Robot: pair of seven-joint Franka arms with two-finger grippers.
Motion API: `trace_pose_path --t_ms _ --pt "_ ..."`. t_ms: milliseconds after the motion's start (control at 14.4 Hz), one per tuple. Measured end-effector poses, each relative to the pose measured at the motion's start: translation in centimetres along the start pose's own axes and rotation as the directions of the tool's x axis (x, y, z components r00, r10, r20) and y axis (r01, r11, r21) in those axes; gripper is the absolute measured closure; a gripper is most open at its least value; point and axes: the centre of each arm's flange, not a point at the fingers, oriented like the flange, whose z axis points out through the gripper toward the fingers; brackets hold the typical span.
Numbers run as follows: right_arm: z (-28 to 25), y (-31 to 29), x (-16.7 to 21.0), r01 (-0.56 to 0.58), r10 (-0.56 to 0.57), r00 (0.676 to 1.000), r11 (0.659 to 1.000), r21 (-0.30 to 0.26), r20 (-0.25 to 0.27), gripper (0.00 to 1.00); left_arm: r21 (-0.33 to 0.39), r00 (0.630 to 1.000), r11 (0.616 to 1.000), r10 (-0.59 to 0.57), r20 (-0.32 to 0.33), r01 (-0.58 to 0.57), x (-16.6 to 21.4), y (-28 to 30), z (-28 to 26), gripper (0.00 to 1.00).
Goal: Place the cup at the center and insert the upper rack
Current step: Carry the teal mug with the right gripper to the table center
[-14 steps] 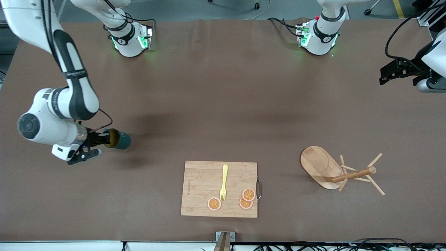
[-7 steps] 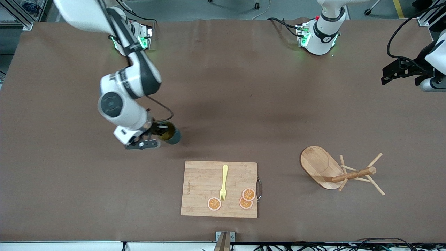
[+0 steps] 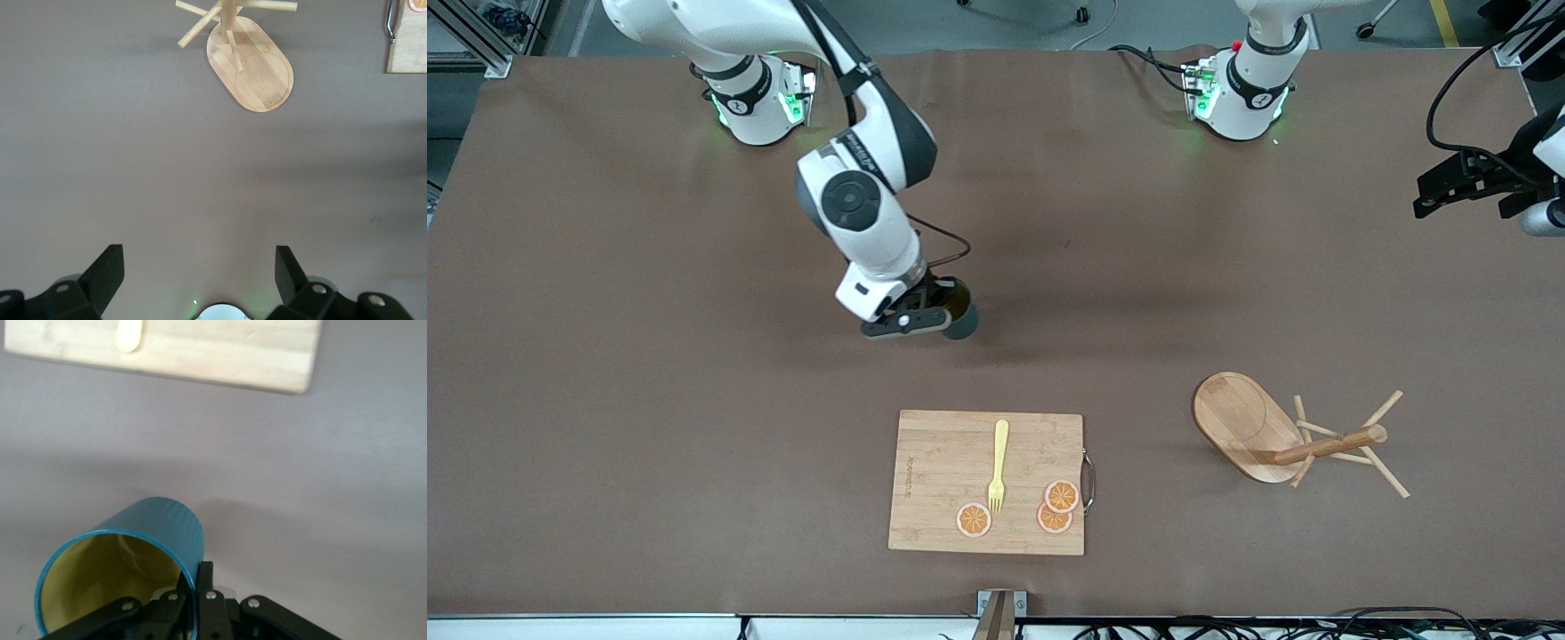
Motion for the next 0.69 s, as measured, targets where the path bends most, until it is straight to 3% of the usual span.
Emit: trace_pose_path --t_ms 347,694 --pt "4.0 -6.0 -2.0 0.056 -0.056 0.998 0.998 -0.015 0.023 0.96 0.0 1.0 1.0 0.001 0.0 -0.001 0.0 0.0 0.1 0.0" --pt "6.6 -8.1 -3.3 0.085 -0.083 0.996 0.995 -0.049 0.039 0.96 -0.004 1.0 1.0 0.003 -0.001 -0.003 0.2 0.1 0.3 0.0"
